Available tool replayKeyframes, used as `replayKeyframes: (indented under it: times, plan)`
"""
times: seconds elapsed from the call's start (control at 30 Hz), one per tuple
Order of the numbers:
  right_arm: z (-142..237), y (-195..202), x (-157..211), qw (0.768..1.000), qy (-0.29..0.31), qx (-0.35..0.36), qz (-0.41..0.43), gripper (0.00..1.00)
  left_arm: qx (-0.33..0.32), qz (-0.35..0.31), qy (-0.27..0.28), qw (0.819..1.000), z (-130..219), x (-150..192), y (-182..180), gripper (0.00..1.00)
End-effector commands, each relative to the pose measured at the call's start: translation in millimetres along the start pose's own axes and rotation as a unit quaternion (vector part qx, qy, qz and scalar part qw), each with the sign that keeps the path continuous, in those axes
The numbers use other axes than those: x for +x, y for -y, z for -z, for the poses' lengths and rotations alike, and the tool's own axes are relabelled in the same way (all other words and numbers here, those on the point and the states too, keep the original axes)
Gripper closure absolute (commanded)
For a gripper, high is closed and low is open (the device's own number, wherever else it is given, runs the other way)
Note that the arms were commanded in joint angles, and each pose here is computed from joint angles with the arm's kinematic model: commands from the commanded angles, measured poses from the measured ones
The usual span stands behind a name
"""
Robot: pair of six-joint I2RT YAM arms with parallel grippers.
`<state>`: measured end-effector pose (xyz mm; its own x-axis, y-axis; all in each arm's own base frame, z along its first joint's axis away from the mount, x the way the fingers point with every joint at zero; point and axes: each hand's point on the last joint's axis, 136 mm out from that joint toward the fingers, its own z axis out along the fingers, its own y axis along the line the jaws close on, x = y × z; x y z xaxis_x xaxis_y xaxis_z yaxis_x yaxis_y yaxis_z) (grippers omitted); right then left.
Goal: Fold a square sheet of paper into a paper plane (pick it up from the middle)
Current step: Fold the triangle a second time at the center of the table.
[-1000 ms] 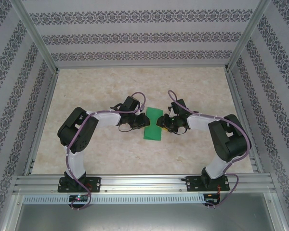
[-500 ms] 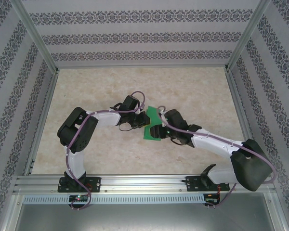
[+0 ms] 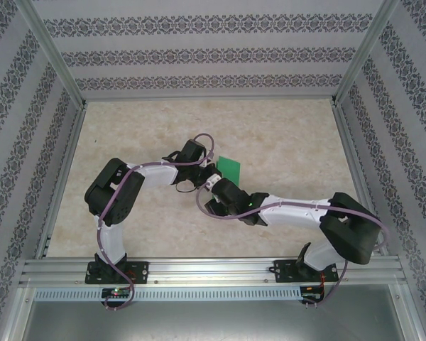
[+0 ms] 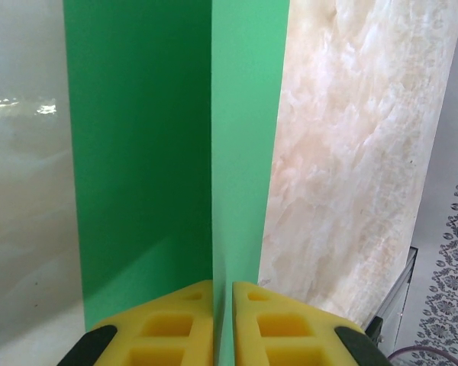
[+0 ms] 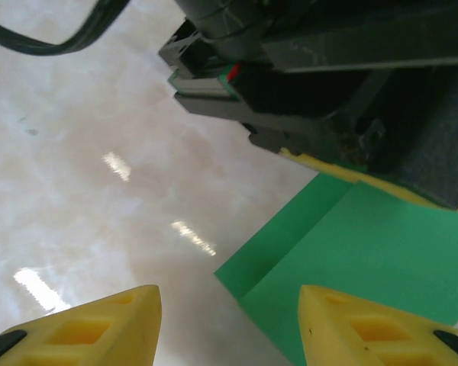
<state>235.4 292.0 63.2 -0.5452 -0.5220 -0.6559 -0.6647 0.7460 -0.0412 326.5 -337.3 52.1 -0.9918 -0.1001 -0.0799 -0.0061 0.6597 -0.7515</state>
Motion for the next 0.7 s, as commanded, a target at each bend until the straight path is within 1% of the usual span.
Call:
replayKeyframes:
  times: [0.0, 0.1, 0.37, 0.43, 0.57, 0.67]
  plan:
    - [-3, 13, -13, 0.998, 0.005, 0.058, 0.026, 0.51, 0.015, -0.004, 0.004, 1.0, 2, -8, 10, 0.85]
    - [-4, 18, -12, 0.996, -0.001, 0.08, 0.032, 0.54, 0.016, -0.004, 0.005, 1.0, 3, -9, 11, 0.85]
    - [-12, 10, -4, 0.997, -0.015, 0.072, 0.038, 0.62, 0.014, -0.004, 0.004, 1.0, 3, -9, 10, 0.85]
    - [-12, 12, -4, 0.996, -0.012, 0.077, 0.035, 0.66, 0.012, -0.005, 0.004, 1.0, 4, -8, 10, 0.85]
    - [-6, 12, -11, 0.997, 0.003, 0.076, 0.029, 0.81, 0.011, -0.005, 0.005, 1.0, 4, -8, 9, 0.85]
    - [-3, 15, -14, 0.996, 0.01, 0.08, 0.026, 0.89, 0.007, -0.007, 0.008, 1.0, 5, -9, 9, 0.84]
